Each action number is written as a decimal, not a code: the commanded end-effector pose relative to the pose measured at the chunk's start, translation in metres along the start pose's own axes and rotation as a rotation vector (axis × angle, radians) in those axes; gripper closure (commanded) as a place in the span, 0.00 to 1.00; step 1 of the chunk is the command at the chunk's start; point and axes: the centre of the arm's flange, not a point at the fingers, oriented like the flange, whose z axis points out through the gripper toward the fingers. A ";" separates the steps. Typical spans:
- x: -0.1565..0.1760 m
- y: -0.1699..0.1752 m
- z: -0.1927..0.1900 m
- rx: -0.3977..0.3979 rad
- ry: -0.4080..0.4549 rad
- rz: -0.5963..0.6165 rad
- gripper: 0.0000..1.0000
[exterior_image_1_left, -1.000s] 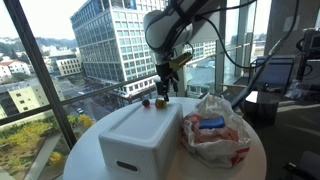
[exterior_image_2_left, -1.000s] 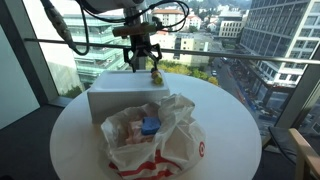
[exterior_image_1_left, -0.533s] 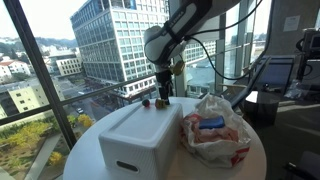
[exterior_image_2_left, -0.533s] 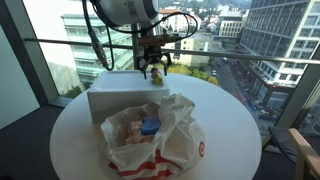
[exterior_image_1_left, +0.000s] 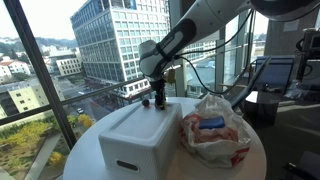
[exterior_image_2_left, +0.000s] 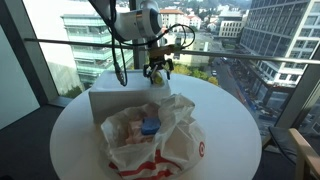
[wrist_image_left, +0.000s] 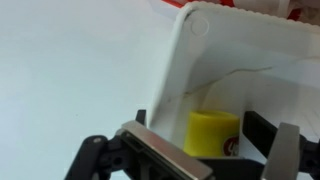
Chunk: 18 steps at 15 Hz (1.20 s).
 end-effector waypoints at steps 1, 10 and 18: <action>0.020 0.010 -0.010 -0.054 0.010 -0.065 0.32; -0.062 -0.081 -0.053 -0.030 -0.036 0.136 0.83; -0.141 -0.140 -0.018 0.102 -0.016 0.574 0.83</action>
